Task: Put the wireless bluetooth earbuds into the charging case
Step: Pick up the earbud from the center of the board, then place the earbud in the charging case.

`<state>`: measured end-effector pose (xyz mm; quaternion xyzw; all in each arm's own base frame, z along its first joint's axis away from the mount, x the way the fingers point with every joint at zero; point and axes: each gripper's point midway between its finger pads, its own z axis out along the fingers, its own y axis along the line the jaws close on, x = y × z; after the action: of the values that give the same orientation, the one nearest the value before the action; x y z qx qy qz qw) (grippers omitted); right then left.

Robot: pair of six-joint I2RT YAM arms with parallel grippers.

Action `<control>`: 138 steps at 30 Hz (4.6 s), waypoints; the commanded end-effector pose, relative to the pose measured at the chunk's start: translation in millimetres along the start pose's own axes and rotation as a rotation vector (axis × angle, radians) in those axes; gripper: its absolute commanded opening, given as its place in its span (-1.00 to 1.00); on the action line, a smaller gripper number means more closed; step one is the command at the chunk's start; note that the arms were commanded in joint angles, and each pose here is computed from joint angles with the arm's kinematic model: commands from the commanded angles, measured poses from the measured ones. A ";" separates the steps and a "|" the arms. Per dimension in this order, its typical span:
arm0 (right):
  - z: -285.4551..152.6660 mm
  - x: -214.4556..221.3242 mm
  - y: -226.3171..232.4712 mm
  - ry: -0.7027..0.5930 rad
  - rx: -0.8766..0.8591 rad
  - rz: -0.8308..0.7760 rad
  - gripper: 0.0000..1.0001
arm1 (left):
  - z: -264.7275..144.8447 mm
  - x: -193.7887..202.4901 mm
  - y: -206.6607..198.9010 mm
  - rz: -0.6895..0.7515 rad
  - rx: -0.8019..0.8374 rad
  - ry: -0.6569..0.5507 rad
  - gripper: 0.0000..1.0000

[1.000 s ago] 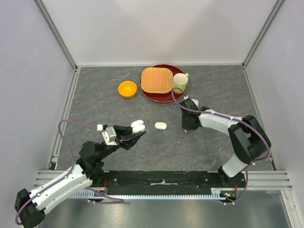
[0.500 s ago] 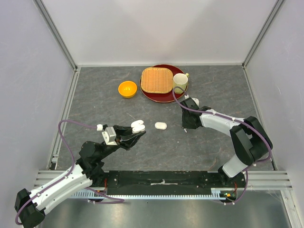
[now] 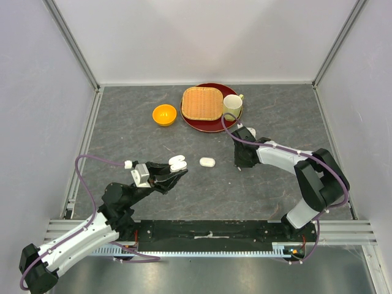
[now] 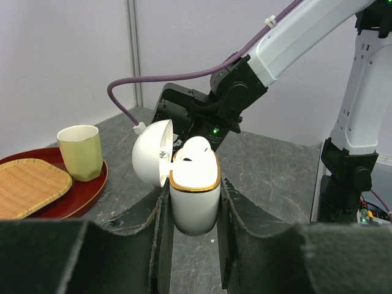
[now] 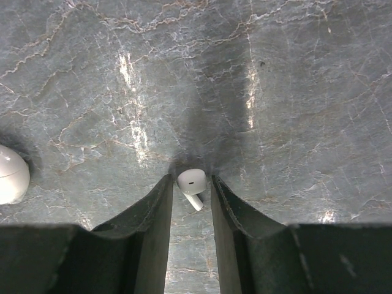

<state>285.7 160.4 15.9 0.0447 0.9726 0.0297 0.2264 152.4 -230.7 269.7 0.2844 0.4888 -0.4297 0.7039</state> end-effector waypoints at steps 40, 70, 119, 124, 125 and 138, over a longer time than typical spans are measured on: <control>-5.9 -2.2 2.0 -0.015 -0.020 -0.014 -0.77 | 2.9 -9.5 -1.2 -0.025 -0.001 -0.037 -0.96; -257.7 -87.1 97.2 -0.743 -0.660 0.204 -1.00 | 10.1 -11.4 4.5 -0.053 -0.028 -0.059 -0.95; -367.7 -61.7 205.2 -0.773 -1.127 0.237 -1.00 | 29.2 -19.5 21.8 0.003 -0.084 -0.162 -0.96; -369.1 -54.0 217.2 -0.770 -1.125 0.182 -1.00 | 30.8 -18.9 22.6 -0.006 -0.086 -0.163 -0.96; -368.6 -53.2 218.6 -0.769 -1.122 0.177 -1.00 | 31.4 -18.5 22.5 -0.006 -0.085 -0.161 -0.95; -346.6 -39.3 233.3 -0.790 -0.973 0.067 -1.00 | 33.5 -23.5 20.7 -0.032 -0.078 -0.168 -0.96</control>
<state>181.3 377.5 347.9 -0.0276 0.6941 0.4768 0.5385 183.9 -246.8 276.5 0.2368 0.4792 -0.4317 0.7265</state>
